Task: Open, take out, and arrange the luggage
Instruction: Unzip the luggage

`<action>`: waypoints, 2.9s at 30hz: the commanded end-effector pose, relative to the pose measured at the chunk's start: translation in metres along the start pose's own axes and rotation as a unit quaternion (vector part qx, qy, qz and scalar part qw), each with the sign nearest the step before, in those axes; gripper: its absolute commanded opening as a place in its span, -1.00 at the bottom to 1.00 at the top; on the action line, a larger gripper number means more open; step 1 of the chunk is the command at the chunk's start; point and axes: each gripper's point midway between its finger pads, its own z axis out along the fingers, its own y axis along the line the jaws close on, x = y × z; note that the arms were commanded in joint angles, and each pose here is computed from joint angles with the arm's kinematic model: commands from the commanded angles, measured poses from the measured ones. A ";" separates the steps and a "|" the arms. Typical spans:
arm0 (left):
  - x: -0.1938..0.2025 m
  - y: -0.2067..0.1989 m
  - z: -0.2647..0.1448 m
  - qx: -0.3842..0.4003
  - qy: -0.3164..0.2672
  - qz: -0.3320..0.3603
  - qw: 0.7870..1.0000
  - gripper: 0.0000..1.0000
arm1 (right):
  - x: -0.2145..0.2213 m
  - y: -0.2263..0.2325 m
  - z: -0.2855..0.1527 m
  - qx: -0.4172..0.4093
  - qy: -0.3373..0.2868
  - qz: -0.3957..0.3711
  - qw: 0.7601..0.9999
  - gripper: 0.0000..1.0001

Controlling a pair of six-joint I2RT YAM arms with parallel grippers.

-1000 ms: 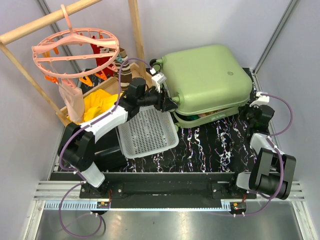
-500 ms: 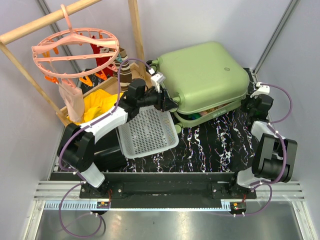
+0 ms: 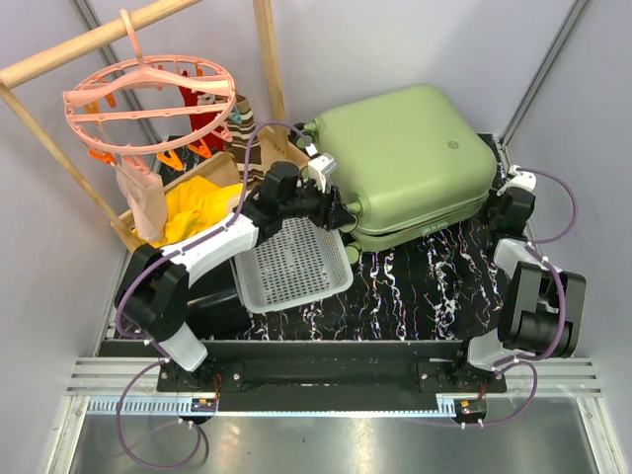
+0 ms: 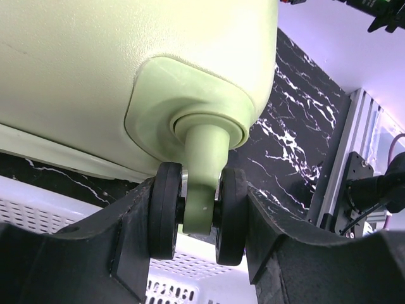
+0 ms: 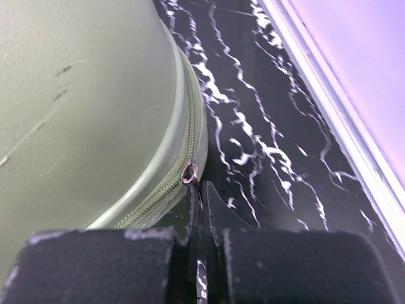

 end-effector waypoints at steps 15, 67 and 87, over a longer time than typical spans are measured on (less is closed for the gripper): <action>-0.024 -0.011 -0.031 -0.050 -0.086 0.021 0.995 -1.00 | -0.005 -0.109 -0.082 0.286 -0.049 0.052 0.956 -1.00; -0.102 0.119 -0.070 -0.150 -0.144 -0.030 0.978 -1.00 | -0.063 -0.075 -0.102 0.164 -0.273 -0.015 0.948 0.24; -0.115 0.070 -0.100 -0.192 -0.192 -0.009 0.962 0.98 | -0.163 0.018 -0.101 -0.054 -0.146 0.076 0.985 0.88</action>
